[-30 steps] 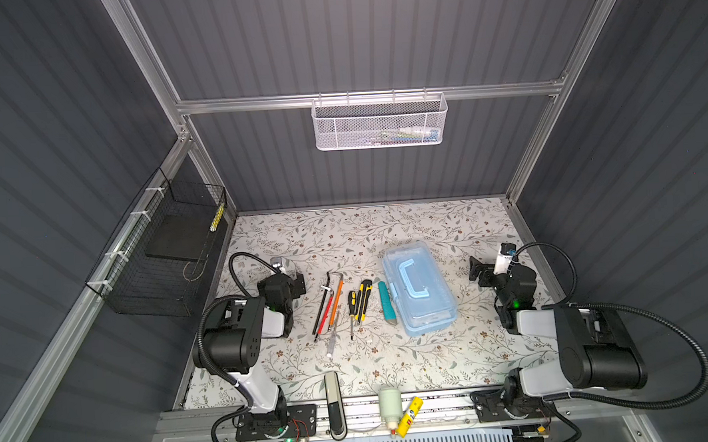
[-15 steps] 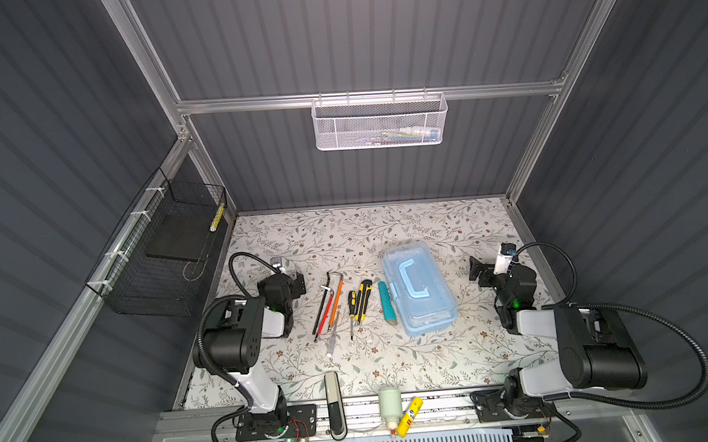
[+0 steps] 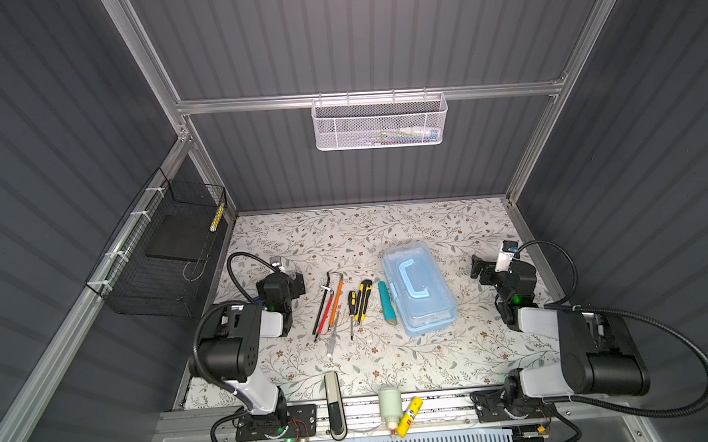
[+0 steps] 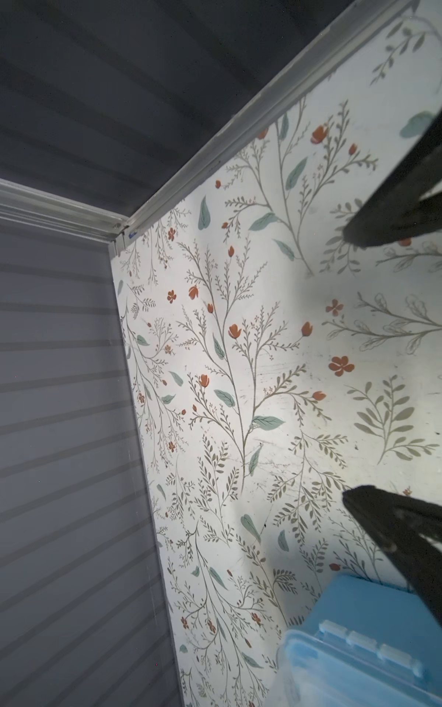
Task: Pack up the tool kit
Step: 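Move the right gripper to the box handle while the left approaches the box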
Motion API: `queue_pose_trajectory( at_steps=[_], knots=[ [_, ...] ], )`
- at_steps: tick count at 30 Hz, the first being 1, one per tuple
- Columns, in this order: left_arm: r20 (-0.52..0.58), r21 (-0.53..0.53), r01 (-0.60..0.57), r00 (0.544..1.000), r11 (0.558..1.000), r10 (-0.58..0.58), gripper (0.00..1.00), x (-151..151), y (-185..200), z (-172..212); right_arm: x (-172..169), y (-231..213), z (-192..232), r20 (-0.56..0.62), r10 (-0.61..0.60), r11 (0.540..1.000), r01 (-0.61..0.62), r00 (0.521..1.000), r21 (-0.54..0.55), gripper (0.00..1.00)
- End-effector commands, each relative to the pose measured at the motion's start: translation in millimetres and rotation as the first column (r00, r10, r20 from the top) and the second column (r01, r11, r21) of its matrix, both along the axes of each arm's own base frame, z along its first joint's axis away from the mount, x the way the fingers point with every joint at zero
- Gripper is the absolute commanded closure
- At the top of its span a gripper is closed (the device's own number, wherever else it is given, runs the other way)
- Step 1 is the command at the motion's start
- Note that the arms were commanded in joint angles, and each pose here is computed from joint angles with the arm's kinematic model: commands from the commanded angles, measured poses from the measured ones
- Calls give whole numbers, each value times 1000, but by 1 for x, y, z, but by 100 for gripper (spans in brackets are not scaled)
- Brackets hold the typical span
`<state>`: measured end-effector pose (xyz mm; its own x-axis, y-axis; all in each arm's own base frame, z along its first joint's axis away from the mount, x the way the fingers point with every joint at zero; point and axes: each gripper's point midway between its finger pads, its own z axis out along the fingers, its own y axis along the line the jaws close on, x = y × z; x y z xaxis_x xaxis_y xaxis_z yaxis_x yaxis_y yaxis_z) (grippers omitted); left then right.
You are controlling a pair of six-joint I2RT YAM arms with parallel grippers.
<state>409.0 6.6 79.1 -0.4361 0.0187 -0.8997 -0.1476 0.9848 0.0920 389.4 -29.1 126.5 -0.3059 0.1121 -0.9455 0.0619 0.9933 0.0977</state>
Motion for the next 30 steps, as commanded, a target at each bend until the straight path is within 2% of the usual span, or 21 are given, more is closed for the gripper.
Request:
queue_pose_trajectory(
  at_steps=[1, 3, 6, 8, 11, 13, 16, 20, 23, 26, 30],
  knots=[
    [-21, -65, 18, 1000, 998, -19, 1, 6, -7, 43, 6, 2, 28, -79, -8, 999, 12, 997, 53, 1],
    [-52, -160, 85, 994, 983, -95, 1, 2, -26, 54, 5, 16, 51, -97, 46, 991, -33, 994, 129, 1],
    [-82, -314, 174, 974, 933, -209, 1, -9, -57, 67, -6, 49, 82, -136, 142, 972, -112, 980, 208, 1],
    [-114, -350, 222, 954, 910, -276, 1, -23, -79, 72, -18, 79, 99, -184, 216, 961, -176, 959, 211, 1],
    [-132, -369, 313, 914, 875, -383, 1, -46, -117, 78, -38, 125, 110, -275, 333, 938, -287, 902, 195, 1],
    [-122, -396, 387, 876, 832, -466, 1, -63, -146, 79, -51, 149, 105, -346, 393, 915, -328, 852, 235, 5],
    [-110, -458, 417, 850, 786, -515, 1, -82, -169, 73, -64, 181, 94, -431, 475, 877, -370, 767, 308, 11],
    [-63, -521, 444, 832, 729, -552, 1, -97, -187, 64, -80, 224, 76, -514, 544, 838, -464, 663, 289, 12],
    [-55, -538, 458, 819, 708, -572, 1, -100, -199, 59, -89, 247, 58, -579, 571, 813, -500, 582, 299, 12],
    [-78, -531, 485, 789, 695, -610, 7, -105, -214, 50, -95, 265, 45, -618, 583, 793, -534, 528, 292, 13],
    [-115, -521, 507, 756, 687, -645, 11, -117, -228, 34, -93, 281, 34, -628, 602, 777, -543, 493, 317, 13]
  ],
)
